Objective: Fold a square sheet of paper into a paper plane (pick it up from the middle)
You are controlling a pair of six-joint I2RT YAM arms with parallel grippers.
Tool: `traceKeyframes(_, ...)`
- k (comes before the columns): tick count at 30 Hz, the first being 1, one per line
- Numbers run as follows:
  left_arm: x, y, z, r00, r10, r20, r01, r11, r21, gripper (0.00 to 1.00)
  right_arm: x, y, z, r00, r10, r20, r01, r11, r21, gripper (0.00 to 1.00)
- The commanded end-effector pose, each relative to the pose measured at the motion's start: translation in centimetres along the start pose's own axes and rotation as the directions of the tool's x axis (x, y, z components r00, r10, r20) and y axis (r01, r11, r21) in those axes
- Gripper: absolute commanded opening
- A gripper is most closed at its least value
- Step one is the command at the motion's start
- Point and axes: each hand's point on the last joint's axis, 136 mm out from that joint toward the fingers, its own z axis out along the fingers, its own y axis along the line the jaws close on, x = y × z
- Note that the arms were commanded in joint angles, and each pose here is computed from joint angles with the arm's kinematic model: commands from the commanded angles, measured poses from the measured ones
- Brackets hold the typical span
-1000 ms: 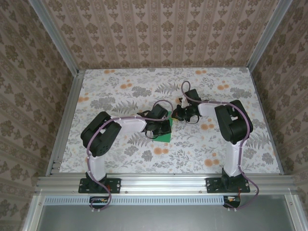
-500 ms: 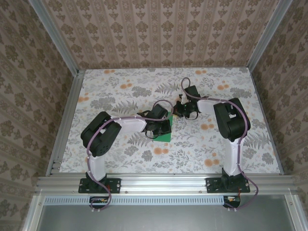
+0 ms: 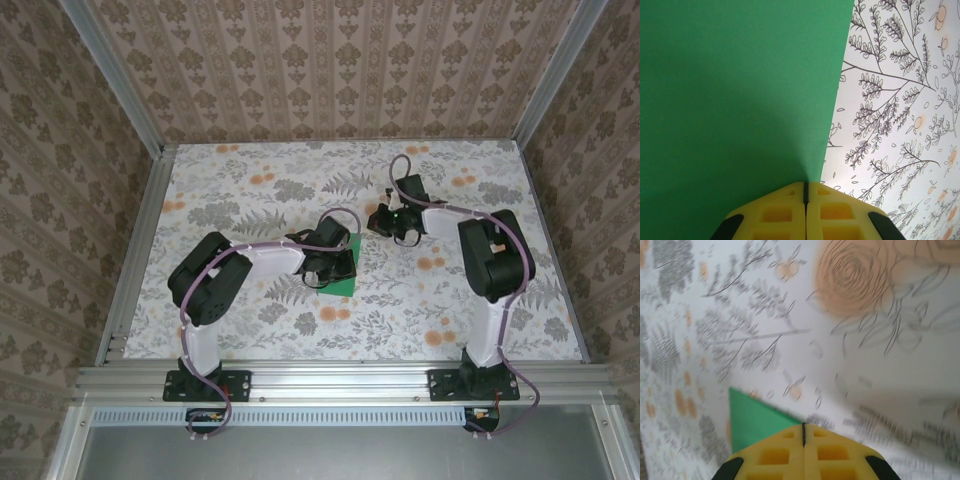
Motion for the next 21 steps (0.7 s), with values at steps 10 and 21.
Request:
traceKeyframes(10,2.8,3.2,0.6,0.993,-0.023,-0.113,0.01,0.993,-0.115,0.08,5.1,1.6,1.5,0.988,-0.017,-0.155,0.003,0.995,-0.095,0.06)
traceKeyframes(21,0.6,0.2,-1.1,0.998,0.039,-0.043,-0.038,0.999,0.003,0.12,6.8,-1.3,3.1,0.973,0.005,-0.231,0.0,1.0,0.024,0.06)
